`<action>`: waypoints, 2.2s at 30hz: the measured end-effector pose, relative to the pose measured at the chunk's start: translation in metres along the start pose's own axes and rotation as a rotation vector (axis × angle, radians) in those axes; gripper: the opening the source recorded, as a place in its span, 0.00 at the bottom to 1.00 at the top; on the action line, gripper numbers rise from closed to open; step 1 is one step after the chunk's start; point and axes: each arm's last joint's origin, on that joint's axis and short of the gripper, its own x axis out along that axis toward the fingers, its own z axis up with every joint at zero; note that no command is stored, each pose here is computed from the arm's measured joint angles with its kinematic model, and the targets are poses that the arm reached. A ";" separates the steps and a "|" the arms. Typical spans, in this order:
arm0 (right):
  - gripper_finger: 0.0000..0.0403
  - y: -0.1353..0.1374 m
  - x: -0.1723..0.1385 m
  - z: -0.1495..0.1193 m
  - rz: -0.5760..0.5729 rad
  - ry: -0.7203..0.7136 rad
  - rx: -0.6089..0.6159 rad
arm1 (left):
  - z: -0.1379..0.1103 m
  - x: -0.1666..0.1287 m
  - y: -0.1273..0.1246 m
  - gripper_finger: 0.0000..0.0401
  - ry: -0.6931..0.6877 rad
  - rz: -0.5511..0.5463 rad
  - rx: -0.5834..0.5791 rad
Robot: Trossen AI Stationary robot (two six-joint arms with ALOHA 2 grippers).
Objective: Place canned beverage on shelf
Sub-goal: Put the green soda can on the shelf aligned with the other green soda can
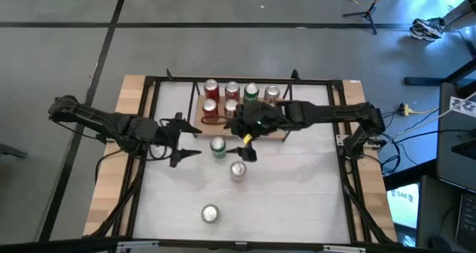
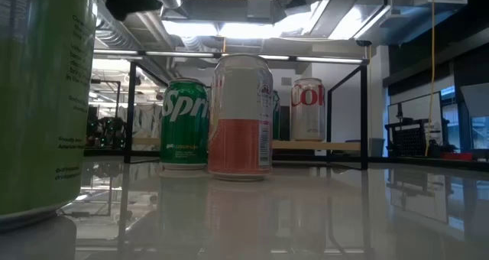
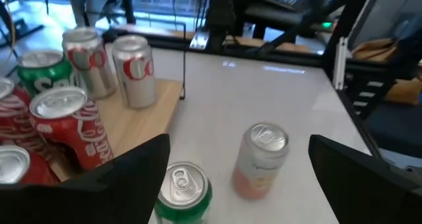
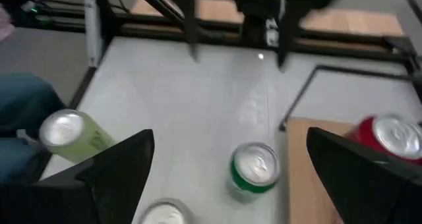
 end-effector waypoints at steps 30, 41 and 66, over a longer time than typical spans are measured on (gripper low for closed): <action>0.97 -0.039 0.126 -0.060 -0.051 0.200 0.050 | 0.001 -0.016 -0.001 0.87 -0.036 0.040 0.006; 0.97 -0.041 0.141 -0.075 -0.068 0.276 -0.036 | 0.001 -0.016 -0.001 0.87 -0.035 0.041 0.006; 0.97 -0.045 0.146 -0.081 0.044 0.284 -0.266 | 0.001 -0.016 -0.001 0.87 -0.036 0.040 0.006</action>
